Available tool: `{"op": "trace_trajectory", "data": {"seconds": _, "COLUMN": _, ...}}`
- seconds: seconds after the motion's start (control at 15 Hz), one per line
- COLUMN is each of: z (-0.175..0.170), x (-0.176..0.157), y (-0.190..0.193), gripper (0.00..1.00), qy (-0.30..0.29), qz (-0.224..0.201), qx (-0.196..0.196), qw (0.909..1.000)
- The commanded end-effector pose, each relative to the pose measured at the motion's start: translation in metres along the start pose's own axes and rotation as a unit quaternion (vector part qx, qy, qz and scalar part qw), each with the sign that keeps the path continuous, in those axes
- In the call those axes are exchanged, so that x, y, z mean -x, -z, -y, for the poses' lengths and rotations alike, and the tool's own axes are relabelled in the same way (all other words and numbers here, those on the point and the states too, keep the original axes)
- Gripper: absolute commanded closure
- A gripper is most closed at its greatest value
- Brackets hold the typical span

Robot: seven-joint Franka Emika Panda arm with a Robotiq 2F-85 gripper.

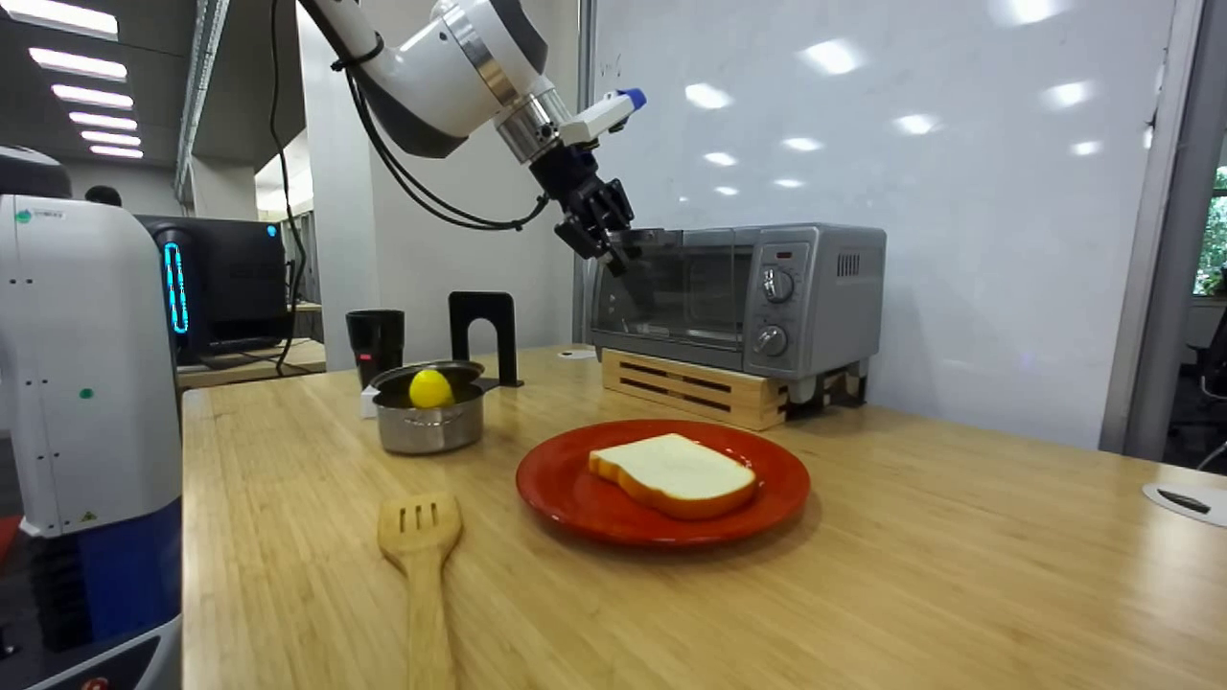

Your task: Open the oven door

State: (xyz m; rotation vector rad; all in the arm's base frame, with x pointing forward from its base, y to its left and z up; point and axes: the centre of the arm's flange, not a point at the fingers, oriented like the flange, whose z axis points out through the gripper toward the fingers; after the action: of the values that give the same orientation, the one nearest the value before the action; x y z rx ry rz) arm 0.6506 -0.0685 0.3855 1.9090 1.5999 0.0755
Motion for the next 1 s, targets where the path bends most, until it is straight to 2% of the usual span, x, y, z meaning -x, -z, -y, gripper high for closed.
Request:
{"op": "trace_trajectory", "data": {"seconds": 0.0, "z": 0.014, "x": -0.006, "y": 0.027, "gripper": 0.50, "qy": -0.008, "qz": -0.001, "qx": 0.049, "qw": 0.9988}}
{"op": "trace_trajectory", "data": {"seconds": 0.27, "z": 0.018, "x": -0.007, "y": 0.042, "gripper": 0.48, "qy": -0.014, "qz": -0.003, "qx": 0.069, "qw": 0.9975}}
{"op": "trace_trajectory", "data": {"seconds": 0.47, "z": 0.021, "x": 0.002, "y": 0.045, "gripper": 0.45, "qy": -0.029, "qz": -0.005, "qx": 0.051, "qw": 0.9983}}
{"op": "trace_trajectory", "data": {"seconds": 0.93, "z": 0.028, "x": 0.019, "y": 0.040, "gripper": 0.47, "qy": -0.069, "qz": -0.012, "qx": 0.025, "qw": 0.9972}}
